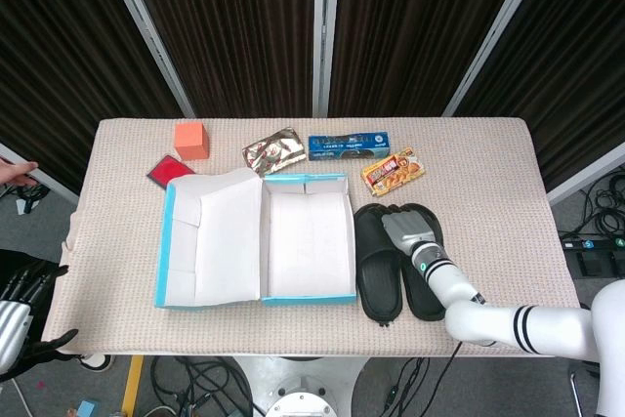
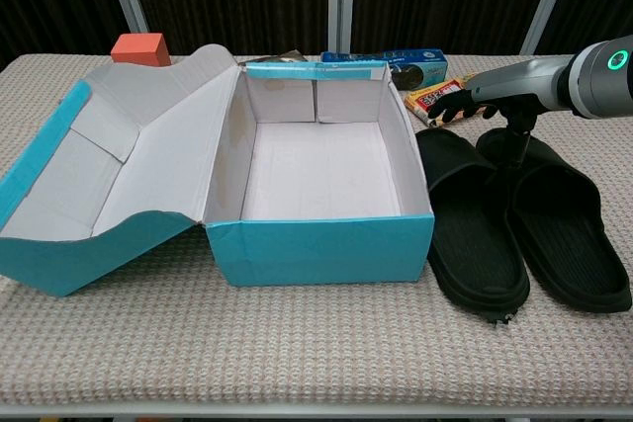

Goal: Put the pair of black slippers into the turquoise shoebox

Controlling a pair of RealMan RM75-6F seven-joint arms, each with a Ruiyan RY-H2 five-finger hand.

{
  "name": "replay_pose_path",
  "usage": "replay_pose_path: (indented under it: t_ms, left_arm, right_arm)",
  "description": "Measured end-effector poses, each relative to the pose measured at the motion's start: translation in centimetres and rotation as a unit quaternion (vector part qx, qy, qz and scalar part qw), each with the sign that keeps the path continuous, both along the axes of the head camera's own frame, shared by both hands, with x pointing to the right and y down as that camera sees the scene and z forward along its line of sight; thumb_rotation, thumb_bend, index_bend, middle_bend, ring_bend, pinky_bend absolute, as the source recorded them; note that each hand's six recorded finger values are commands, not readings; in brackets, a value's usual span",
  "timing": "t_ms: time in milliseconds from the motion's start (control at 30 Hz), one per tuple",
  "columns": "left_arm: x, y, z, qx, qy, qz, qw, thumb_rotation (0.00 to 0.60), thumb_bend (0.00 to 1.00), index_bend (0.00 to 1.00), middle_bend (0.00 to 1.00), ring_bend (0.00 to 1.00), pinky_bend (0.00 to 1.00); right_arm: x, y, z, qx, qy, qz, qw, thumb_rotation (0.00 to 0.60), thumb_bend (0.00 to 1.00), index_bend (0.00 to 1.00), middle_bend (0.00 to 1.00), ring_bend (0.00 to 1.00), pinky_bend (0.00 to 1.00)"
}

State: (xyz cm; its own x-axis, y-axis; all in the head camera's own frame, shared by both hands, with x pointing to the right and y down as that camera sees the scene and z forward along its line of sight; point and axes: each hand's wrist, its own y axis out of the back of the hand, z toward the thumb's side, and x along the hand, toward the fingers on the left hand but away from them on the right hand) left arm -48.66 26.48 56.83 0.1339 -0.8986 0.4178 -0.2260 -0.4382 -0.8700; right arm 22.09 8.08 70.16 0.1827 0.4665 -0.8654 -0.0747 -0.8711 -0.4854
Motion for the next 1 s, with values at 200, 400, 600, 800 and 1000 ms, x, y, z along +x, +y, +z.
replay_pose_path:
  t_ms: [200, 400, 600, 800, 1000]
  left_arm:
    - [-0.1, 0.2, 0.0, -0.001, 0.008, -0.003, 1.0, 0.6, 0.0, 0.13, 0.19, 0.03, 0.1]
    - [-0.4, 0.4, -0.2, -0.003, 0.007, -0.006, 1.0, 0.6, 0.0, 0.13, 0.19, 0.03, 0.1]
    - [-0.9, 0.8, -0.3, -0.005, 0.005, -0.011, 0.9999, 0.6, 0.0, 0.13, 0.19, 0.03, 0.1]
    - [-0.9, 0.6, -0.4, 0.0, 0.008, -0.013, 0.9999, 0.6, 0.0, 0.13, 0.19, 0.03, 0.1]
    - [-1.0, 0.5, -0.3, 0.0, 0.013, -0.015, 0.9998, 0.6, 0.0, 0.13, 0.19, 0.04, 0.1]
  right_arm:
    - [-0.6, 0.0, 0.6, 0.0, 0.013, -0.009, 0.9999, 0.6, 0.09, 0.0, 0.1, 0.0, 0.09]
    - [-1.2, -0.1, 1.1, -0.004, 0.025, -0.012, 0.9996, 0.6, 0.09, 0.0, 0.1, 0.0, 0.09]
    - [-1.7, -0.4, 1.3, -0.003, 0.041, -0.023, 0.9989, 0.6, 0.09, 0.0, 0.1, 0.0, 0.09]
    - [-1.8, -0.5, 1.5, -0.006, 0.055, -0.027, 0.9981, 0.6, 0.09, 0.03, 0.11, 0.0, 0.09]
    - [-1.8, -0.7, 1.8, -0.006, 0.067, -0.031, 0.9973, 0.6, 0.09, 0.07, 0.14, 0.0, 0.09]
